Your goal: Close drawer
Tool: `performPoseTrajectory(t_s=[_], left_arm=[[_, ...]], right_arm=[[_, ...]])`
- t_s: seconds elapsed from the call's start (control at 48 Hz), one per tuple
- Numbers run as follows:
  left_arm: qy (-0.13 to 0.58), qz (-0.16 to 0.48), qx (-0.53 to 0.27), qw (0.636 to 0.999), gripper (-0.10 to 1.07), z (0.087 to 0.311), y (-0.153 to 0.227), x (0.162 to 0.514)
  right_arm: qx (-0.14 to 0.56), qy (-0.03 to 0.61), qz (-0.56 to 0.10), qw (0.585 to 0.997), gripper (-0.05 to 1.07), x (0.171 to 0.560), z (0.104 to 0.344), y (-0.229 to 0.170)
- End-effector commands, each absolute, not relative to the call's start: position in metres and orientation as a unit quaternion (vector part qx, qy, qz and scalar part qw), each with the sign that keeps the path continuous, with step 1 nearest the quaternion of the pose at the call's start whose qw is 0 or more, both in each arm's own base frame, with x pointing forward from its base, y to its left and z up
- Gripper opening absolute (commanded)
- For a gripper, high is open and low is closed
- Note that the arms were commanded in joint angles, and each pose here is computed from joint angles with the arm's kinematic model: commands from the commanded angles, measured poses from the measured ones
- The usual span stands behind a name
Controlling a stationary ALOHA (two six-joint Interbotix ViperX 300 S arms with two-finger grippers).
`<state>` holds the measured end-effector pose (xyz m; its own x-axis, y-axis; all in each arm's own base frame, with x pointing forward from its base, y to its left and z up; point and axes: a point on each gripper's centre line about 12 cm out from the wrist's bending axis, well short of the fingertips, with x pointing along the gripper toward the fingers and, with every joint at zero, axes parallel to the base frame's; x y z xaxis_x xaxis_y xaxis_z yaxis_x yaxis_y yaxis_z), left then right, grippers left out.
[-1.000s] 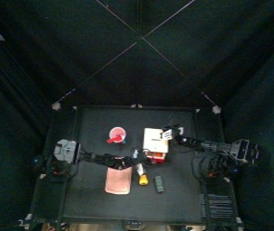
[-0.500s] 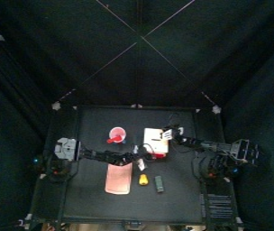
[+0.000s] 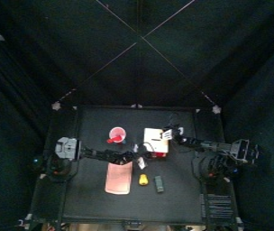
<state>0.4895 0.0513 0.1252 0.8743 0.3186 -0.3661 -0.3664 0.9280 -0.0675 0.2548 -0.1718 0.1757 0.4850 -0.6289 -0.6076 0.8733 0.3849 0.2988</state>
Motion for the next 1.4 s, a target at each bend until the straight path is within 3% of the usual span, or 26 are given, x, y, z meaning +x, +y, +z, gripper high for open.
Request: performPoseTrajectory(t_s=[0.0, 0.208, 0.354, 0.521, 0.646, 0.958, 1.208, 1.375], left_arm=[[0.154, 0.191, -0.070, 0.967, 0.34, 0.140, 0.066, 0.494], [0.148, 0.187, -0.067, 0.969, 0.34, 0.147, 0.064, 0.494], [0.126, 0.163, -0.045, 0.978, 0.34, 0.169, 0.052, 0.495], [0.100, 0.105, -0.004, 0.989, 0.34, 0.197, 0.014, 0.493], [0.081, 0.073, 0.026, 0.994, 0.34, 0.214, -0.003, 0.487], [0.057, 0.053, 0.035, 0.996, 0.34, 0.240, -0.019, 0.440], [0.065, 0.033, 0.023, 0.997, 0.34, 0.241, -0.036, 0.390], [0.046, 0.035, 0.018, 0.998, 0.34, 0.258, -0.031, 0.365]], right_arm=[[0.302, 0.192, -0.462, 0.812, 0.38, 0.258, 0.183, -0.173], [0.302, 0.193, -0.462, 0.811, 0.38, 0.258, 0.183, -0.173], [0.302, 0.189, -0.461, 0.813, 0.38, 0.258, 0.185, -0.173], [0.300, 0.185, -0.462, 0.814, 0.38, 0.257, 0.188, -0.173], [0.292, 0.164, -0.469, 0.817, 0.38, 0.255, 0.201, -0.176], [0.270, 0.125, -0.473, 0.829, 0.38, 0.244, 0.226, -0.167], [0.276, 0.100, -0.442, 0.848, 0.38, 0.235, 0.241, -0.145], [0.287, 0.086, -0.416, 0.859, 0.38, 0.231, 0.250, -0.129]])
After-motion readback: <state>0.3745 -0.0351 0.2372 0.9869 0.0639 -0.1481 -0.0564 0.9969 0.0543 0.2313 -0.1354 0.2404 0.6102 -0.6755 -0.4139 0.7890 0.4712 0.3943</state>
